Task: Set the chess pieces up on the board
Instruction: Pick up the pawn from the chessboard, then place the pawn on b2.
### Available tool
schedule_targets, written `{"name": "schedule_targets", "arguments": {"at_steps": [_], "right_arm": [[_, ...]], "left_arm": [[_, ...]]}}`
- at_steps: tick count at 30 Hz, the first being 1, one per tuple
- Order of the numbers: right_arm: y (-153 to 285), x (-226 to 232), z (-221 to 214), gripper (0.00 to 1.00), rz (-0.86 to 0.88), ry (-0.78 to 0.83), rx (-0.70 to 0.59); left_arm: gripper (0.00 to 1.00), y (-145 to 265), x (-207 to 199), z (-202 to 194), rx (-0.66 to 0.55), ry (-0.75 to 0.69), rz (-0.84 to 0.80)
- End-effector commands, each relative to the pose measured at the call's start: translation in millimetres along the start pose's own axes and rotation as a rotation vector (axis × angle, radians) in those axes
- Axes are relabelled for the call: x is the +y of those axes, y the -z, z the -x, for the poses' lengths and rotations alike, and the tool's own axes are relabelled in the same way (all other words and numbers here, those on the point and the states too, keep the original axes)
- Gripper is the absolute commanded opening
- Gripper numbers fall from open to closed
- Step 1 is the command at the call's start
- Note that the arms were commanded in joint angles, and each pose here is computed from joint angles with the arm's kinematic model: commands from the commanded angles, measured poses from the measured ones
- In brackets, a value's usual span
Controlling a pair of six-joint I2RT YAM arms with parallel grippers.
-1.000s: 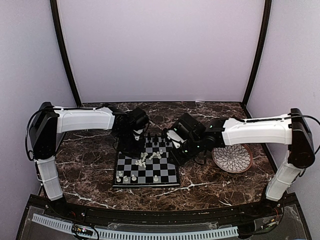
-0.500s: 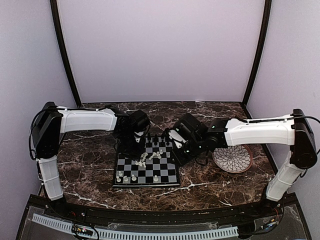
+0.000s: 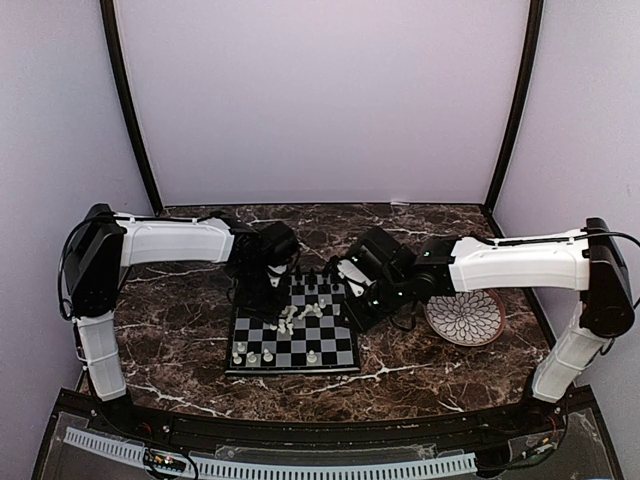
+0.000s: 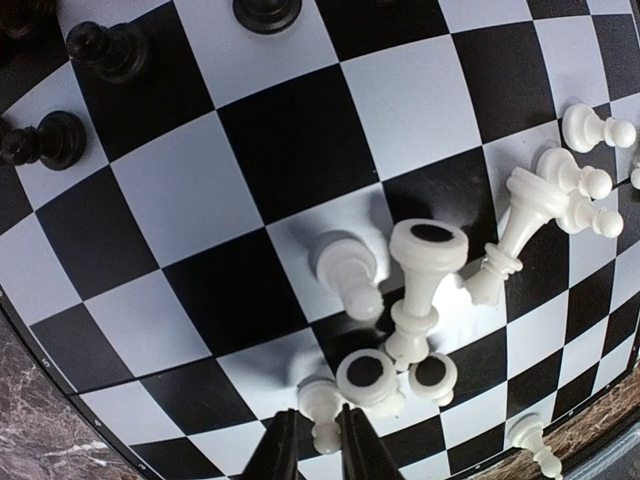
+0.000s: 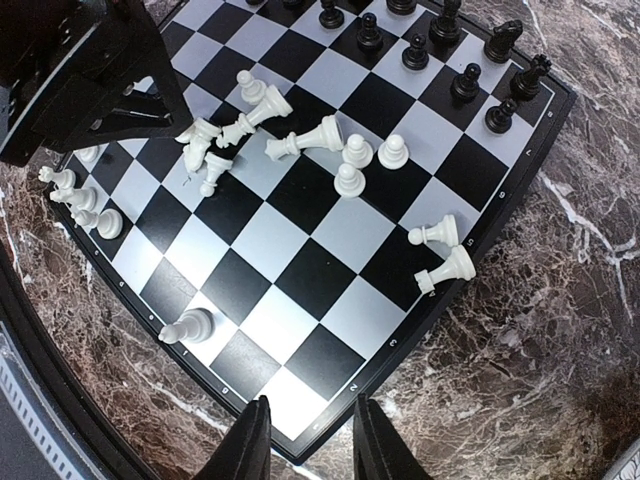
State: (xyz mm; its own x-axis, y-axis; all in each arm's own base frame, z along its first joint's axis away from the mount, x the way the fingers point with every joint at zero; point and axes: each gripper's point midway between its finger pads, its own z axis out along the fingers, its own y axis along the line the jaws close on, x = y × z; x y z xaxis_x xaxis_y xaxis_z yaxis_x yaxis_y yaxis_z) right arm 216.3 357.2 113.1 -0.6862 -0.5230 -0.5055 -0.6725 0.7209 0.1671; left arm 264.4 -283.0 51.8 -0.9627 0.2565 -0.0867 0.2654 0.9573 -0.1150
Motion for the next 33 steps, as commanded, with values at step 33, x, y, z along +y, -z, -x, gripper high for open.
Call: {"name": "schedule_targets", "arguments": {"at_steps": [33], "right_arm": [[-5, 6, 18, 0.30, 0.024, 0.017, -0.031]], "left_arm": [[0.00, 20, 21, -70, 0.023, 0.007, 0.031]]}}
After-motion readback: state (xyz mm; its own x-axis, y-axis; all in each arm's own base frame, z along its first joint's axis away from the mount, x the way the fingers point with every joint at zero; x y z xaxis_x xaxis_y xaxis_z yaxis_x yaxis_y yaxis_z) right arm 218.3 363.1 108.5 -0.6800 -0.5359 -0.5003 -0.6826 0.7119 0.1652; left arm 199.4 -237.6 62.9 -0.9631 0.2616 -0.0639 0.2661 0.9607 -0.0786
